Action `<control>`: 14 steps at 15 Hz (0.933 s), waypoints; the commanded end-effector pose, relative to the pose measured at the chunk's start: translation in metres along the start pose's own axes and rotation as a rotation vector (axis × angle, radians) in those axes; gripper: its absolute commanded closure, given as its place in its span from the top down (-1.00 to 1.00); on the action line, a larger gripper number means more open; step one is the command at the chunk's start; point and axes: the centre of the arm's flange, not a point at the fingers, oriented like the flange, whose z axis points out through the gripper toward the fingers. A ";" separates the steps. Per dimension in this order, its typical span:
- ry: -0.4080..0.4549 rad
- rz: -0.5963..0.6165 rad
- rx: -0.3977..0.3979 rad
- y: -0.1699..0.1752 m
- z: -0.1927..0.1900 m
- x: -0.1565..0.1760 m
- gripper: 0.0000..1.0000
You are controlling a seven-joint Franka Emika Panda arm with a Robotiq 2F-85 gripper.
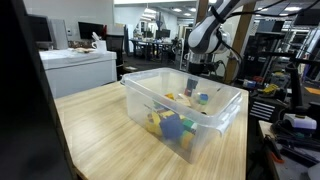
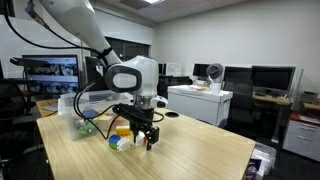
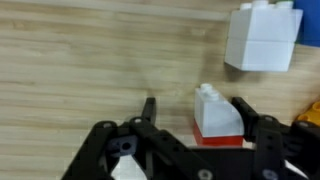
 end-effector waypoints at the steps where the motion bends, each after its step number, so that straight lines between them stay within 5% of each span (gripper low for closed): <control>1: 0.014 -0.020 -0.006 -0.005 -0.001 0.000 -0.03; 6: 0.030 -0.037 -0.001 -0.011 -0.006 0.004 -0.72; 10: 0.057 -0.052 -0.015 -0.013 -0.034 0.013 -0.77; 14: 0.205 -0.114 -0.011 -0.041 -0.136 0.044 -0.77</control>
